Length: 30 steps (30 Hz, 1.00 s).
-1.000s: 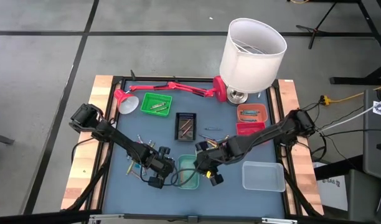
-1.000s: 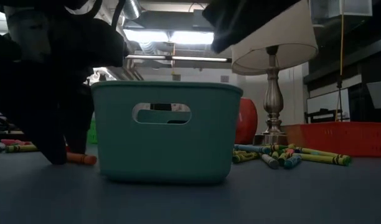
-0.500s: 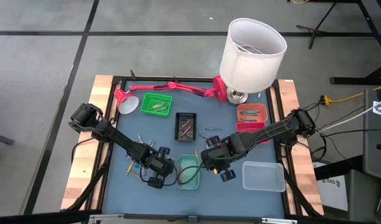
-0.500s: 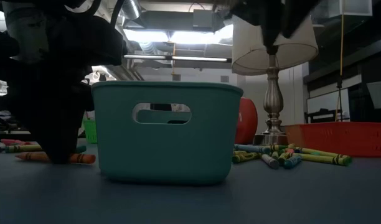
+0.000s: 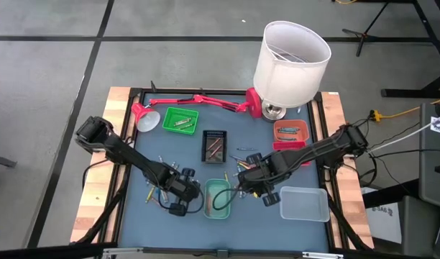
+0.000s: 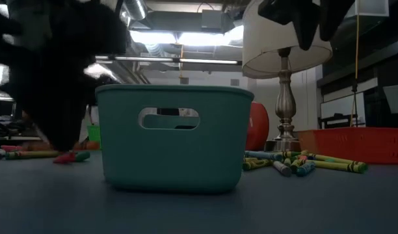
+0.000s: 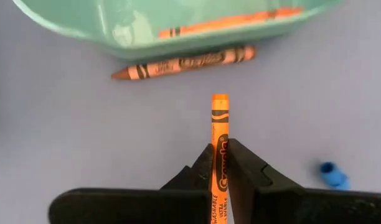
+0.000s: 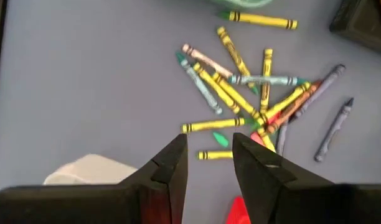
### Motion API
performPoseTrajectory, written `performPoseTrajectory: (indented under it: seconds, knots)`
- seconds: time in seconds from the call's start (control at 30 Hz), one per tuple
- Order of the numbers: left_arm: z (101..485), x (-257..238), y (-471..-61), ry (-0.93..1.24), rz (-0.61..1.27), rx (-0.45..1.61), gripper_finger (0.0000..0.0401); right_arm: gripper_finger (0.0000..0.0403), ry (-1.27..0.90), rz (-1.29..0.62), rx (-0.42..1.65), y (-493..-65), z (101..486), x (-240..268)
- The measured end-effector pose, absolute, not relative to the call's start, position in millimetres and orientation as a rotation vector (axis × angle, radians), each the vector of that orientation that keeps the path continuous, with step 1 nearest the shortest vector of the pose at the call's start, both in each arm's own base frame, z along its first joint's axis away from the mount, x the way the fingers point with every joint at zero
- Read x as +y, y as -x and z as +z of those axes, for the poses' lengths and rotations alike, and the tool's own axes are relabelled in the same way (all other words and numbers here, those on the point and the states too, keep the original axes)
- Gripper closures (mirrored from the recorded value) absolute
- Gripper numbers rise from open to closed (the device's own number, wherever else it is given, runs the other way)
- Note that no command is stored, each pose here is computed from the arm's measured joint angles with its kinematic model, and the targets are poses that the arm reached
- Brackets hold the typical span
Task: Sort crayons
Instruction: Put the orange crayon into the light green bin
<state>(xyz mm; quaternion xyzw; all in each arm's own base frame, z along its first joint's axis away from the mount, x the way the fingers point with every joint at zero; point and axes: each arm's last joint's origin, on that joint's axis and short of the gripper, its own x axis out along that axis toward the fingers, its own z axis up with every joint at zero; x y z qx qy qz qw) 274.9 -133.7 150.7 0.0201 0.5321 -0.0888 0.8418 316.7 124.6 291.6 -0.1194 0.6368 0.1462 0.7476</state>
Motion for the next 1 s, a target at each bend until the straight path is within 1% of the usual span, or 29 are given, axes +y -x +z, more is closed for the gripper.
performPoseTrajectory:
  seconds: [0.2, 0.43, 0.63, 0.83, 0.93, 1.0]
  knots:
    - [170.1, -132.5, -271.2, 0.000, -0.200, 1.068, 0.0390, 0.0278, 0.275, 0.295, 1.391, -302.1, 294.9, 118.0]
    - [187.6, -132.7, -273.6, 0.038, -0.218, 0.955, 0.0390, 0.0278, 0.255, 0.175, 1.389, -281.5, 287.8, 107.3]
    - [203.2, -135.9, -290.0, 0.076, -0.165, 0.708, 0.0390, 0.0278, 0.219, 0.085, 1.386, -276.9, 269.2, 104.1]
    - [219.8, -137.9, -303.5, 0.131, -0.084, 0.467, 0.0390, 0.0278, 0.159, 0.010, 1.436, -270.9, 242.1, 101.8]
    - [220.4, -140.0, -309.6, 0.153, -0.065, 0.399, 0.0390, 0.0278, 0.151, -0.013, 1.468, -265.9, 230.5, 99.8]
    - [217.0, -141.3, -312.1, 0.170, -0.061, 0.391, 0.0390, 0.0278, 0.151, -0.020, 1.483, -263.5, 222.9, 98.9]
